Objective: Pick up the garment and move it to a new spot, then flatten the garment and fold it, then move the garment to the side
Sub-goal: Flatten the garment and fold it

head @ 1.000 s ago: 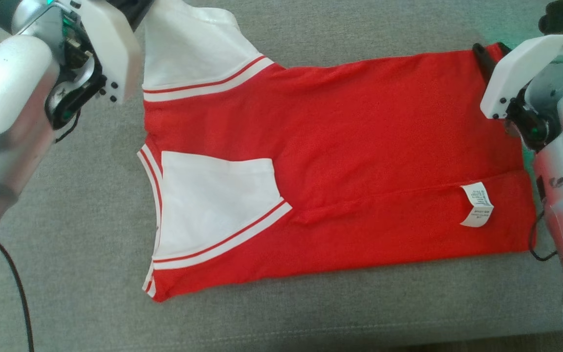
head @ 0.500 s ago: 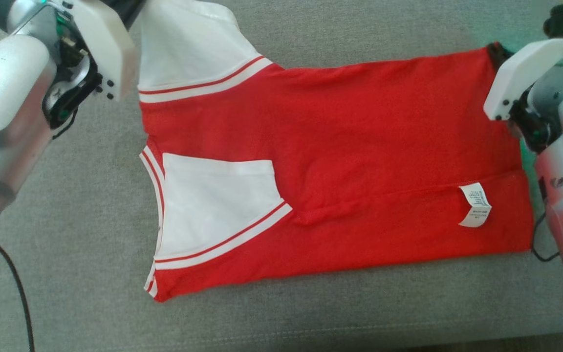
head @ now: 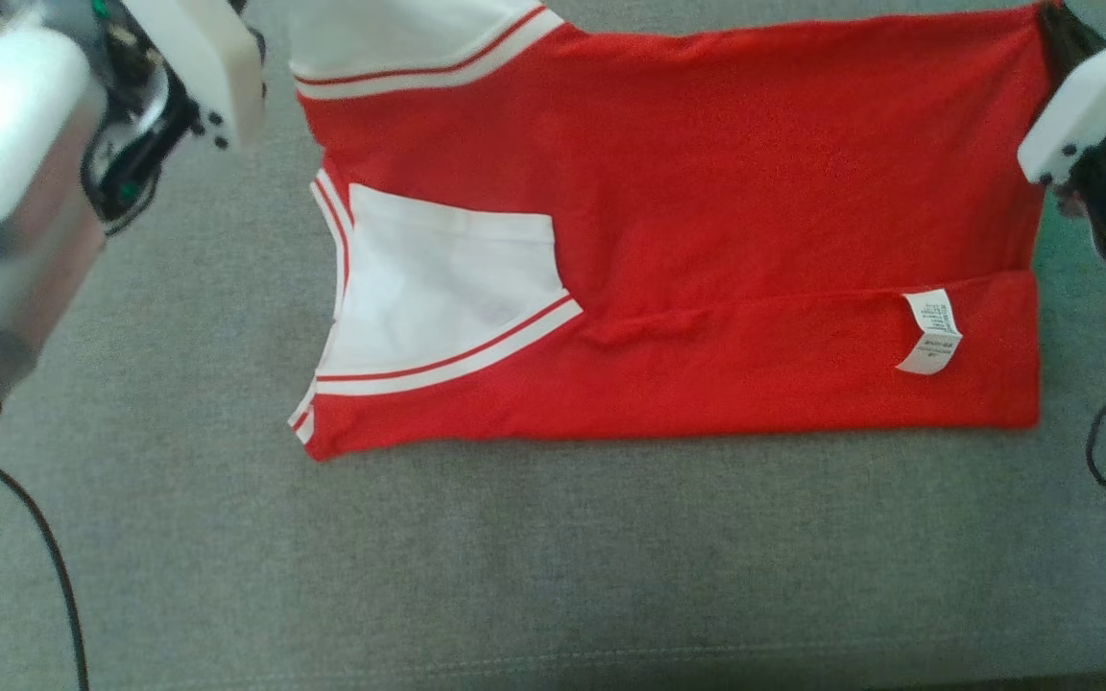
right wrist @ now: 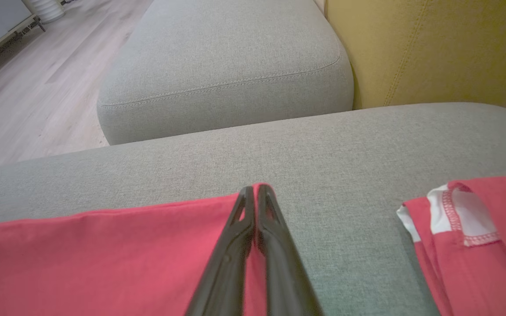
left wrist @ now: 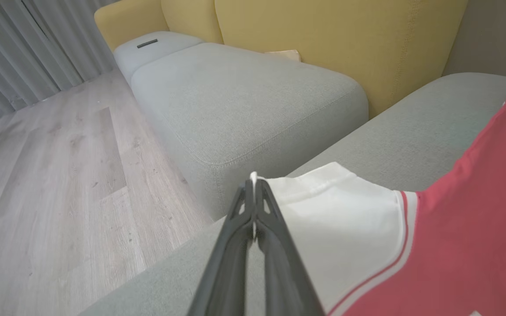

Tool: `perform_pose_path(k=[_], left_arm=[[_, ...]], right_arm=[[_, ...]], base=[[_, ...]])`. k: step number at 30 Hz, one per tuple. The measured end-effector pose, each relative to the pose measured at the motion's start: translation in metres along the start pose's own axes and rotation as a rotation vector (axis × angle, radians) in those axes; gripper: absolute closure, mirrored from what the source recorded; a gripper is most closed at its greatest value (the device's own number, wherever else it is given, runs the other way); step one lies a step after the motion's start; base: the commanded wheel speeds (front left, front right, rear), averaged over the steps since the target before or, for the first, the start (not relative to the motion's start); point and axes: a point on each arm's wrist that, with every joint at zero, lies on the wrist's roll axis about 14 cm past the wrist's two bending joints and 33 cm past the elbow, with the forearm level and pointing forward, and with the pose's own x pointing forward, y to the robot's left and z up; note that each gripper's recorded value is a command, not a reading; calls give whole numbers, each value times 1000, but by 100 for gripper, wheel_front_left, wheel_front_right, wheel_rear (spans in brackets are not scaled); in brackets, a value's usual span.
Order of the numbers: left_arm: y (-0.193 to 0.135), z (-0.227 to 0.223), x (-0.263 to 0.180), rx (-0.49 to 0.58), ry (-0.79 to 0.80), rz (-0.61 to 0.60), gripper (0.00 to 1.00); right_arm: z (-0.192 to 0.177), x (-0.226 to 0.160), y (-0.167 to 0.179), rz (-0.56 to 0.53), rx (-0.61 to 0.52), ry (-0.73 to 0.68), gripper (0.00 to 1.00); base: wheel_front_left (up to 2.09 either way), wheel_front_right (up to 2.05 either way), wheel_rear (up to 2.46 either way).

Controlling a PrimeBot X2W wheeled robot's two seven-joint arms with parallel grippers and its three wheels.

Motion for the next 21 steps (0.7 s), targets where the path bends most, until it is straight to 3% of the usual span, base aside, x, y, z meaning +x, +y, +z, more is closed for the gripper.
perform_pose_path(k=[12,21], left_arm=[[-19,-29,-47,-108,45,-8,100],[-54,-62,-90,-184,77,-3,100]], right_arm=[[-31,-24,5,36,30,11,100],[-67,-46,1,42,63,43,100]], base=[[0,0,0],[0,0,0]])
